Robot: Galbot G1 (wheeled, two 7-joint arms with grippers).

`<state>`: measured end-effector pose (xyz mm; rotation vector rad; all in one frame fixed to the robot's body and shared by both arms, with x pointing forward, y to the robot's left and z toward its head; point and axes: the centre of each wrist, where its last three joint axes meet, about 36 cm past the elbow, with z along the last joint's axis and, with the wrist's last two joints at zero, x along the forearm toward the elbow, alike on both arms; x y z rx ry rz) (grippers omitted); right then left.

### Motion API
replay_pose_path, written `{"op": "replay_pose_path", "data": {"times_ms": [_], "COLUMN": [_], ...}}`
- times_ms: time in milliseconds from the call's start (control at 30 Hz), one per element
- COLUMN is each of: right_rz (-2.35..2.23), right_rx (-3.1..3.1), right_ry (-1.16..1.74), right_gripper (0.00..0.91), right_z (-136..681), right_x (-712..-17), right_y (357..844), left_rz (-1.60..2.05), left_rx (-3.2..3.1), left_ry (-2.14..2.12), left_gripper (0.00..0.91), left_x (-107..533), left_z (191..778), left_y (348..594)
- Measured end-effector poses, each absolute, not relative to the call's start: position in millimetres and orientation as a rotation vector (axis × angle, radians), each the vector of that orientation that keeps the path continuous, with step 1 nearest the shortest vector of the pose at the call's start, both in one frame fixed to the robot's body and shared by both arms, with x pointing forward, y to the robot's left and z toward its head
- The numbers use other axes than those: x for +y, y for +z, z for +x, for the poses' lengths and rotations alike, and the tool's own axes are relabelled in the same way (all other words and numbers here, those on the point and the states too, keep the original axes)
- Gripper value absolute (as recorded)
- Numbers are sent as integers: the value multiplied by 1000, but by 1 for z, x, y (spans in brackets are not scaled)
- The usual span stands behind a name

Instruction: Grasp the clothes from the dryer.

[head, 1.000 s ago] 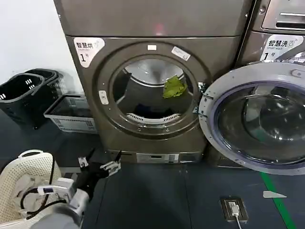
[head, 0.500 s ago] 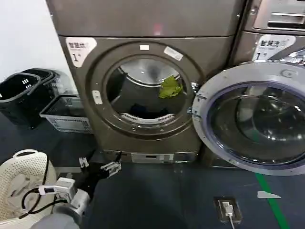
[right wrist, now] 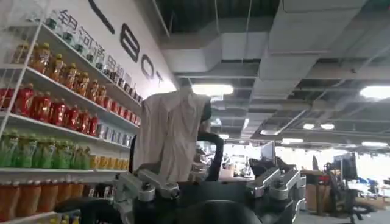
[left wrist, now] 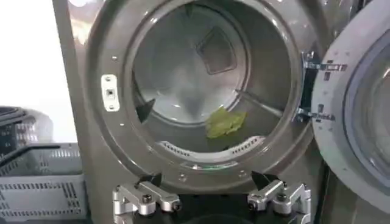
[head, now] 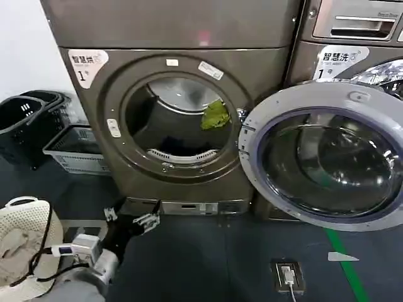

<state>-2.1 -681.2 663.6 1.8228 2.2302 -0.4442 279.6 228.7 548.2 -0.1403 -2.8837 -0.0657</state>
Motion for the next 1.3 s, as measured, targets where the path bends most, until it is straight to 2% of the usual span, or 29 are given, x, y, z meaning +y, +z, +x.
{"op": "replay_pose_path", "data": {"times_ms": [1300], "right_rz": [1802], "right_rx": [2157], "right_ry": [-397], "right_gripper": [907], "right_z": [-12], "right_x": [-681], "right_y": [654], "left_rz": [-107], "left_rx": [-2888], "left_ry": [-81], "left_gripper": [907], "left_x": [228], "left_z": [279], "left_y": [549]}}
